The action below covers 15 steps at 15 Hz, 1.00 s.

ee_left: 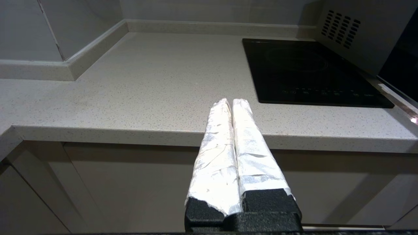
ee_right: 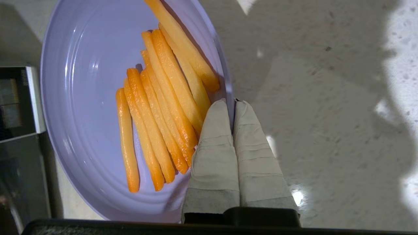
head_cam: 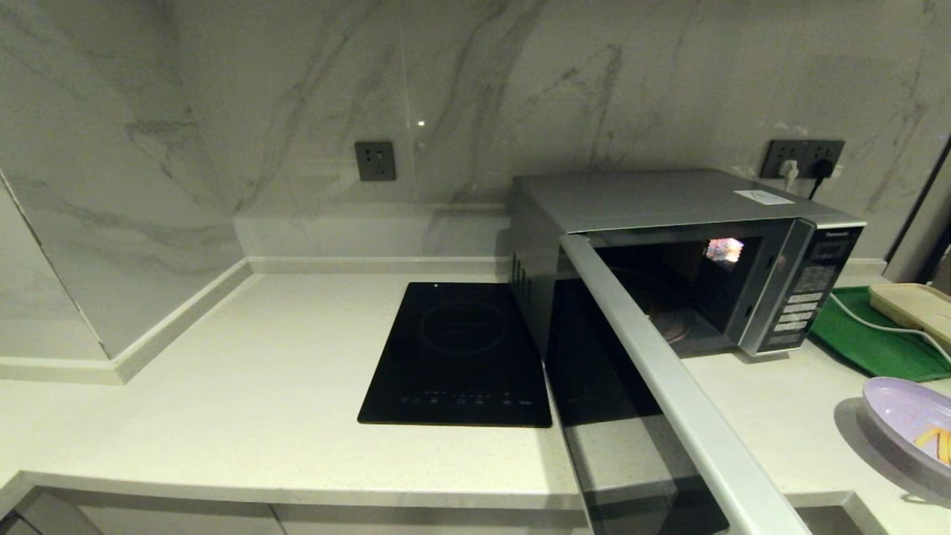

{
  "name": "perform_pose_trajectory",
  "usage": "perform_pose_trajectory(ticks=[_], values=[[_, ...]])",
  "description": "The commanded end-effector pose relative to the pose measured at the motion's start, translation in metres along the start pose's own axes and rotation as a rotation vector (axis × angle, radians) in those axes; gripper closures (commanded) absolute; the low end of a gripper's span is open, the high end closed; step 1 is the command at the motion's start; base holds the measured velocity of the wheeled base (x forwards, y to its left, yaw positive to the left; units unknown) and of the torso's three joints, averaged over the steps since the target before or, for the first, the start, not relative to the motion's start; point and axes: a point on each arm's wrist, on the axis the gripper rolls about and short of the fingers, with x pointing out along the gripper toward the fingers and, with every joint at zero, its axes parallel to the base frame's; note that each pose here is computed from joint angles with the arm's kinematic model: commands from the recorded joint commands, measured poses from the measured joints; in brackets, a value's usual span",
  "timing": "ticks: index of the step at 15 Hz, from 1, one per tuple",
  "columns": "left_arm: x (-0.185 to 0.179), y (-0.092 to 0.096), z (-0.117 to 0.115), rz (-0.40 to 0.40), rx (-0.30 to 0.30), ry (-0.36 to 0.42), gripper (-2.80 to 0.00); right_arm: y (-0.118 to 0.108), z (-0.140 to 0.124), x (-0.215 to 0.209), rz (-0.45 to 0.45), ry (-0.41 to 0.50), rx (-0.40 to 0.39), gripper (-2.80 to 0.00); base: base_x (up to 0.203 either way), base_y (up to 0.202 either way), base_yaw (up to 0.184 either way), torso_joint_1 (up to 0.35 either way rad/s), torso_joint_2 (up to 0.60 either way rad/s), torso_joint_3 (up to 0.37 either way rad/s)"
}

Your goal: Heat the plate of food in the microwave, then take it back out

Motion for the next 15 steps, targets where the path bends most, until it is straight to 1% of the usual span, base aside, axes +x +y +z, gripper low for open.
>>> perform_pose_trajectory(ticks=[1,5,10,13,15], values=[[0.0,0.0,0.0,0.001,-0.001,-0.001,0.0,-0.0162,-0.0013,0.017,-0.028,0.049,0.027,0.0,0.0,0.0,0.0,0.0,0.0,0.0],[0.0,0.0,0.0,0.0,-0.001,-0.001,0.0,-0.0206,-0.0042,0.025,-0.037,0.076,0.024,0.0,0.0,0.0,0.0,0.0,0.0,0.0],[0.0,0.0,0.0,0.001,-0.001,-0.001,0.0,-0.021,-0.0039,0.0265,-0.039,0.077,0.023,0.0,0.0,0.0,0.0,0.0,0.0,0.0],[0.0,0.0,0.0,0.001,-0.001,-0.001,0.0,-0.0199,-0.0019,0.026,-0.038,0.067,0.018,0.0,0.0,0.0,0.0,0.0,0.0,0.0],[0.0,0.0,0.0,0.001,-0.001,-0.001,0.0,-0.0188,0.0009,0.0267,-0.022,0.032,0.005,0.0,0.0,0.0,0.0,0.0,0.0,0.0]])
